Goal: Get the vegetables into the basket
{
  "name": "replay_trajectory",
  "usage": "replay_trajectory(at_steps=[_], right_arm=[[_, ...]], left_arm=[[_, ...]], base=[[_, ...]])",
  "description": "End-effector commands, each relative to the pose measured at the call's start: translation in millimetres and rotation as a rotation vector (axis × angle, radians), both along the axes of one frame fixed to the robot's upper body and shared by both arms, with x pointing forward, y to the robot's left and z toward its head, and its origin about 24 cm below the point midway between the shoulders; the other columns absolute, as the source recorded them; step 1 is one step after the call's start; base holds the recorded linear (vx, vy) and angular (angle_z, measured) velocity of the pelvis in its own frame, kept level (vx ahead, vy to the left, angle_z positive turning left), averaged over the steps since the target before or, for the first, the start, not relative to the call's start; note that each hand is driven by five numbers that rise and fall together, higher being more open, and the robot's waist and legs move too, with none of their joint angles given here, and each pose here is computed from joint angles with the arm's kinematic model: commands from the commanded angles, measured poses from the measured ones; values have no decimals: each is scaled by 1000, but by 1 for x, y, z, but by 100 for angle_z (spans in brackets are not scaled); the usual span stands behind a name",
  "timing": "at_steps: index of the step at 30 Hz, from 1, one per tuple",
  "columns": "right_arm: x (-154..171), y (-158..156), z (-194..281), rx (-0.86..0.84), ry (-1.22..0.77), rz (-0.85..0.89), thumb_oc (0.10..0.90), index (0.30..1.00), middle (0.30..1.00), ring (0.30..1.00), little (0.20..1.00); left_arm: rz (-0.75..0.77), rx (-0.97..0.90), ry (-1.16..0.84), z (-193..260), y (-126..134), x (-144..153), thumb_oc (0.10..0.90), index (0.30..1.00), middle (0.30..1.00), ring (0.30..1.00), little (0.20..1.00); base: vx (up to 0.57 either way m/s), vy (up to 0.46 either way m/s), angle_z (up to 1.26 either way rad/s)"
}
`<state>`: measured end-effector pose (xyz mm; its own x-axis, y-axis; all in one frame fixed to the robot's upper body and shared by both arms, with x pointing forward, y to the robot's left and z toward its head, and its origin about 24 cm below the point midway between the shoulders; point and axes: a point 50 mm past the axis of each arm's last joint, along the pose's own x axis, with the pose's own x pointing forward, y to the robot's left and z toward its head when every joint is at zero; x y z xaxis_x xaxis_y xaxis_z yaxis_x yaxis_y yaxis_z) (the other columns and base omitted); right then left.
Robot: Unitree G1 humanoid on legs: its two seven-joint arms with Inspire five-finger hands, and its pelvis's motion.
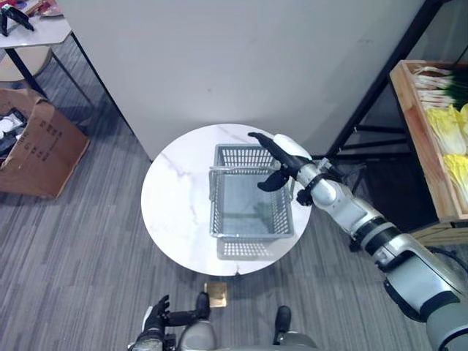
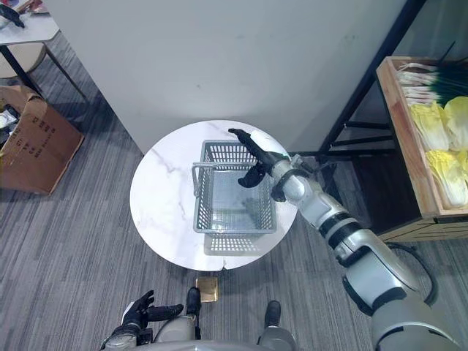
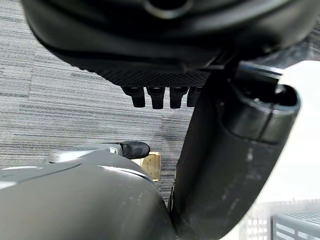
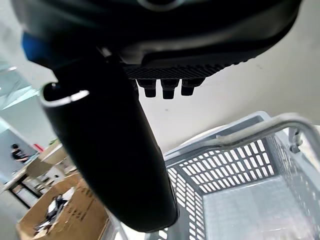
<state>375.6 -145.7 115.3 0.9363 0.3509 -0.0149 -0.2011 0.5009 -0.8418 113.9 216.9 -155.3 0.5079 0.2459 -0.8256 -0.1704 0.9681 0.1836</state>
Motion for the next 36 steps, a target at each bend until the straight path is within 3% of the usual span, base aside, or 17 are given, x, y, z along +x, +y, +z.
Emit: replay_trajectory(at_steps=[1, 7, 8, 9, 10, 13, 15, 17, 18, 27, 36], right_arm=[[19, 32, 77, 110, -242, 61, 900, 1000, 1000, 1000, 1000], [29, 23, 51, 63, -137, -36, 900, 1000, 1000, 1000, 1000], [29, 21, 41, 37, -112, -53, 637, 632, 632, 632, 632], [29, 21, 41, 37, -112, -53, 637, 632, 632, 632, 632], [29, 20, 37, 29, -104, -65, 400, 300, 300, 300, 300], [26, 11, 24, 11, -75, -89, 400, 300, 300, 300, 300], [4, -59, -9, -88, 11, -201, 400, 300, 300, 300, 300], [-4, -63, -15, -76, 13, -190, 400, 300, 300, 300, 300], [-14, -87, -22, -125, 16, -232, 400, 300, 300, 300, 300], [-43, -138, -39, -236, 29, -354, 400, 300, 300, 300, 300], [-84, -184, -68, -198, 116, -551, 400, 300, 300, 300, 300]], left_arm=[[-39, 82, 100, -4, 15, -21, 900, 1000, 1000, 1000, 1000], [-53, 82, 73, -2, 14, -11, 900, 1000, 1000, 1000, 1000], [-63, 84, 67, -1, 12, -8, 900, 1000, 1000, 1000, 1000], [-63, 84, 67, -1, 12, -8, 900, 1000, 1000, 1000, 1000], [-71, 84, 58, -1, 11, -5, 900, 1000, 1000, 1000, 1000], [-102, 85, 32, 1, 6, 2, 900, 1000, 1000, 1000, 1000], [-223, 72, 23, 0, -10, 3, 900, 1000, 1000, 1000, 1000], [-244, 72, 32, -1, -12, 2, 900, 1000, 1000, 1000, 1000], [-285, 86, 22, 0, -11, 4, 900, 1000, 1000, 1000, 1000], [-289, 106, 43, 1, 1, -2, 900, 1000, 1000, 1000, 1000], [-252, 129, 62, 3, 19, -9, 900, 1000, 1000, 1000, 1000]], base=[[-15, 17, 15], [-5, 23, 17], [-6, 10, 10], [2, 13, 12], [-1, 5, 11], [34, -40, 10], [188, -131, 66], [137, -3, 89], [120, 44, 87], [35, 29, 30], [-11, -3, 20]])
